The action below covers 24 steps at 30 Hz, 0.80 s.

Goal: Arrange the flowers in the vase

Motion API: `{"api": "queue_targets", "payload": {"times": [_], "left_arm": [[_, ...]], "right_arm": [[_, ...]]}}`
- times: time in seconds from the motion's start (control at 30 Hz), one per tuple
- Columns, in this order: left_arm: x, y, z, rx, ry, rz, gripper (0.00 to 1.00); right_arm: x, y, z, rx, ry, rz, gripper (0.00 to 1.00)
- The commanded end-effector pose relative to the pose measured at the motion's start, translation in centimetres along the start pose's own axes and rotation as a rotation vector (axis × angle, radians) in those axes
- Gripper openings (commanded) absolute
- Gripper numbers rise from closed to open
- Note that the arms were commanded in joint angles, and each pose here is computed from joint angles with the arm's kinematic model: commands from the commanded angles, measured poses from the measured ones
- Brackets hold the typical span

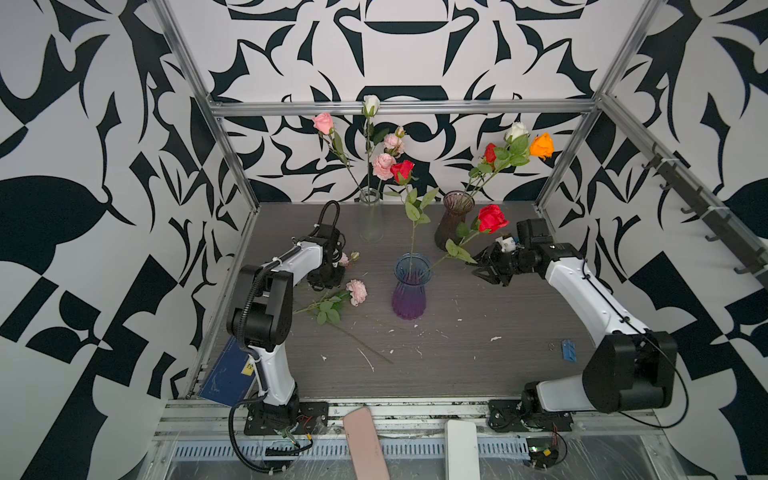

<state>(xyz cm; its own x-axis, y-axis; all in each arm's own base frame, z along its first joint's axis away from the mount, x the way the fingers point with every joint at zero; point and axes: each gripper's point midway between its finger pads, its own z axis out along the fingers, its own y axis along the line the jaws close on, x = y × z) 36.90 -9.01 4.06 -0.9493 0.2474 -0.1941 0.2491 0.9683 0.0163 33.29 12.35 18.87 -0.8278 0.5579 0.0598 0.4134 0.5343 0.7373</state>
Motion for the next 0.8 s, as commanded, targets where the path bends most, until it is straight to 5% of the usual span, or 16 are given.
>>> {"api": "queue_targets", "payload": {"times": [0.0,0.5,0.77], "left_arm": [[-1.4,-0.2,-3.1,0.023,-0.066,-0.018,0.02],[-5.5,0.5,-15.1,0.000,-0.320,-0.042,0.01],[-6.6,-0.8,-24.1,0.113,-0.583,-0.109,0.00]], "right_arm": [[-0.5,1.6,-1.3,-0.029,-0.038,-0.027,0.39],[-1.4,2.6,-0.1,-0.070,-0.007,-0.036,0.39],[-2.1,3.8,0.7,-0.094,0.005,-0.047,0.39]]}}
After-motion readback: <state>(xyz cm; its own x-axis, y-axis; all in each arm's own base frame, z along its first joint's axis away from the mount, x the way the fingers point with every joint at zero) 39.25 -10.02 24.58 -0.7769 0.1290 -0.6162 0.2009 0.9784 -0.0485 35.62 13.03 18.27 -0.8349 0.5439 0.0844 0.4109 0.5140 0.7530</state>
